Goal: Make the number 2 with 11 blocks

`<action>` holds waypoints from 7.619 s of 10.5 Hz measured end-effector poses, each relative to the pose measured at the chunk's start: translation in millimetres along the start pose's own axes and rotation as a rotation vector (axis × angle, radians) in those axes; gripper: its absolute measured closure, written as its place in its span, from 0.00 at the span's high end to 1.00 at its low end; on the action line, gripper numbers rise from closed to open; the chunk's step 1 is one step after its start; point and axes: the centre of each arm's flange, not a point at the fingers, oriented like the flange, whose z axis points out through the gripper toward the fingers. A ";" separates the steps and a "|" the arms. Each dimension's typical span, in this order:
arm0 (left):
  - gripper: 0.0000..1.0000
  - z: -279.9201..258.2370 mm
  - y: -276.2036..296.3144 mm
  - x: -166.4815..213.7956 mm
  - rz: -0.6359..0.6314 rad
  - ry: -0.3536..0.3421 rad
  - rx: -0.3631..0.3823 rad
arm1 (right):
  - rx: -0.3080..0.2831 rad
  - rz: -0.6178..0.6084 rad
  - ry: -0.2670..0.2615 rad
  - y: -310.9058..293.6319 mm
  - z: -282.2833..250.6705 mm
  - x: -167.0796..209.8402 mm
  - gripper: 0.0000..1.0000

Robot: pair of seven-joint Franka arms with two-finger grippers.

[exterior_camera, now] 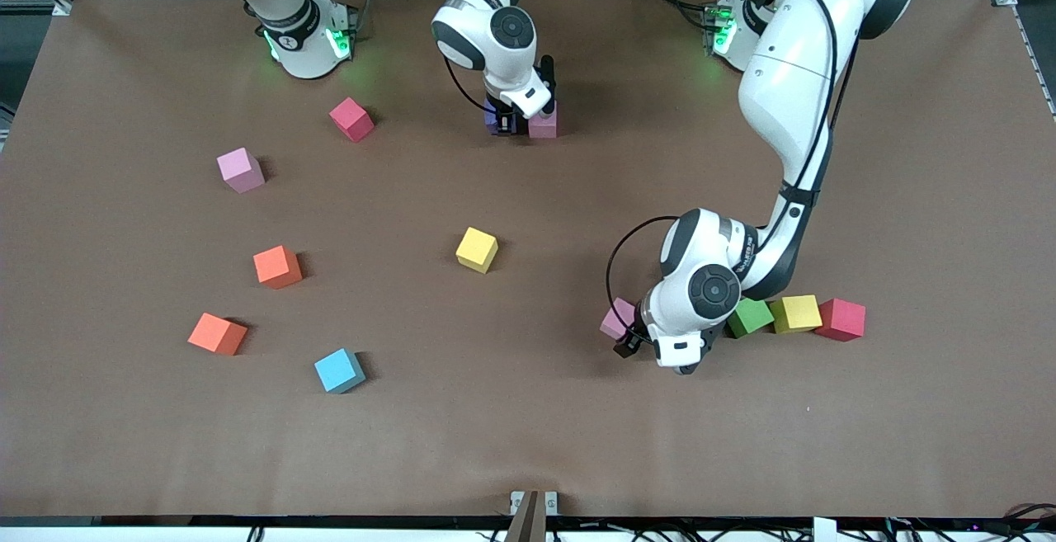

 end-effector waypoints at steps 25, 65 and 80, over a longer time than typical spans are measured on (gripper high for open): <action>0.55 -105.9 -98.6 -76.1 -0.142 -0.083 -0.015 | -0.004 0.005 0.001 5.6 -13.0 25.0 1.00; 0.55 1.6 -295.8 -281.4 -0.761 -0.171 0.151 | -0.077 1.524 0.300 247.2 -419.5 -593.1 1.00; 0.55 27.4 -291.2 -311.7 -0.723 -0.179 0.173 | -0.060 1.592 0.291 238.8 -420.9 -624.9 1.00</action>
